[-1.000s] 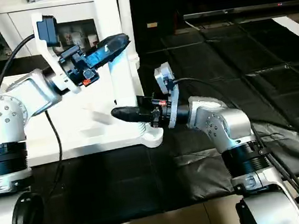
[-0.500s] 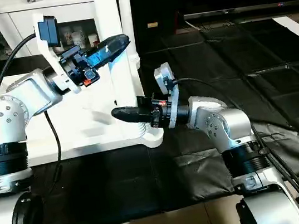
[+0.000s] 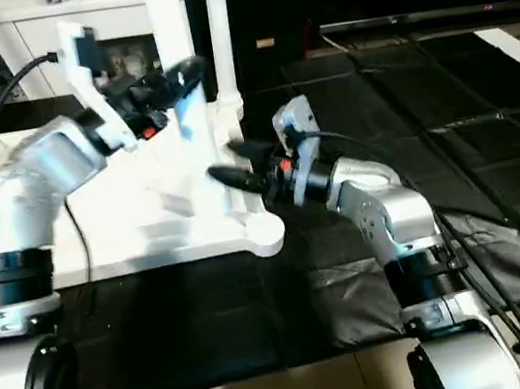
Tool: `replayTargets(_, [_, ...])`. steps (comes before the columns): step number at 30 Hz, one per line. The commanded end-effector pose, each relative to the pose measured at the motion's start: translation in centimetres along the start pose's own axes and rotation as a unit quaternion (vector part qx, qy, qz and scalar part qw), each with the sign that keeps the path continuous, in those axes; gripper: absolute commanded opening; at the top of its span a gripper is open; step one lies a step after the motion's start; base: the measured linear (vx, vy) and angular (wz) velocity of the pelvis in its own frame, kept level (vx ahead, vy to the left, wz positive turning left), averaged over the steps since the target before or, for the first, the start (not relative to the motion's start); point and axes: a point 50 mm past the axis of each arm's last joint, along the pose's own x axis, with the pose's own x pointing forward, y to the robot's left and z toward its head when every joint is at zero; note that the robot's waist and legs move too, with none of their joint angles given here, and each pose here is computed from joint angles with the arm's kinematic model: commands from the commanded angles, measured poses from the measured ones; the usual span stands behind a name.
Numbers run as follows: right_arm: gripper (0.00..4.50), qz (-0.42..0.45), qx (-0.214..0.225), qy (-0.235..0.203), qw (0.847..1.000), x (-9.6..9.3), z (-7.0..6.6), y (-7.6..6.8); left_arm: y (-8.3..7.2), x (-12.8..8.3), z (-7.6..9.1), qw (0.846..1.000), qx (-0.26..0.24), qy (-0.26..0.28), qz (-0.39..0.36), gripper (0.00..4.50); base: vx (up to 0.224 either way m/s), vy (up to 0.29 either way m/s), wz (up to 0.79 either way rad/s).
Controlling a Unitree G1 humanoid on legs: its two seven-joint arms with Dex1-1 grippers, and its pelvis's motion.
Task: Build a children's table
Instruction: Pick table leg
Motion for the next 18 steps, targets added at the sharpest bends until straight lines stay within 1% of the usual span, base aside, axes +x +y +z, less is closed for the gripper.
replayTargets(1, [3.67,-0.019,-0.021,-0.024,0.999,-0.3,0.9,-0.2,-0.8,0.3,0.8,0.999,0.030,-0.012,-0.002,1.82,0.000,0.000,0.00])
replayTargets(2, [3.72,-0.021,-0.024,-0.025,0.999,-0.3,0.9,-0.3,-1.1,0.5,0.8,0.999,0.030,-0.012,-0.005,1.82,0.000,0.000,0.00])
replayTargets(4, [3.75,-0.025,-0.035,-0.014,0.999,-0.2,0.9,-0.7,-1.6,0.8,0.7,0.999,0.039,-0.009,-0.014,1.82,0.000,0.000,0.00])
replayTargets(6, [3.75,-0.006,-0.015,-0.017,1.000,-0.2,0.9,-0.6,-1.8,0.9,0.5,0.999,0.048,-0.006,-0.016,1.82,0.000,0.000,0.00])
replayTargets(7, [3.75,-0.006,-0.015,-0.017,1.000,-0.2,0.9,-0.6,-1.8,0.9,0.5,0.999,0.048,-0.006,-0.016,1.82,0.000,0.000,0.00])
replayTargets(8, [3.75,0.009,0.016,-0.016,1.000,-0.3,1.0,-0.5,-1.9,1.0,0.4,0.999,0.050,-0.005,-0.019,1.82,0.000,0.000,0.00])
replayTargets(10, [3.75,0.021,0.040,-0.002,0.999,-0.3,0.9,-0.5,-2.0,1.1,0.4,0.998,0.051,-0.005,-0.021,1.82,0.000,0.000,0.00])
replayTargets(13, [3.75,0.043,0.049,0.020,0.998,-0.4,0.5,-0.4,-2.2,1.2,0.4,0.998,0.053,-0.005,-0.024,1.82,0.000,0.000,0.00])
replayTargets(14, [3.75,0.058,0.064,0.022,0.996,-0.2,0.5,-0.4,-2.4,1.3,0.3,0.998,0.056,-0.004,-0.029,1.82,0.000,0.000,0.00])
replayTargets(15, [3.75,0.062,0.066,0.023,0.996,-0.1,0.5,-0.4,-2.5,1.3,0.3,0.998,0.056,-0.004,-0.029,1.82,0.000,0.000,0.00])
replayTargets(18, [3.75,0.068,0.058,0.031,0.996,0.3,0.5,-0.3,-2.9,1.4,0.2,0.998,0.058,-0.002,-0.037,1.82,0.000,0.000,0.00])
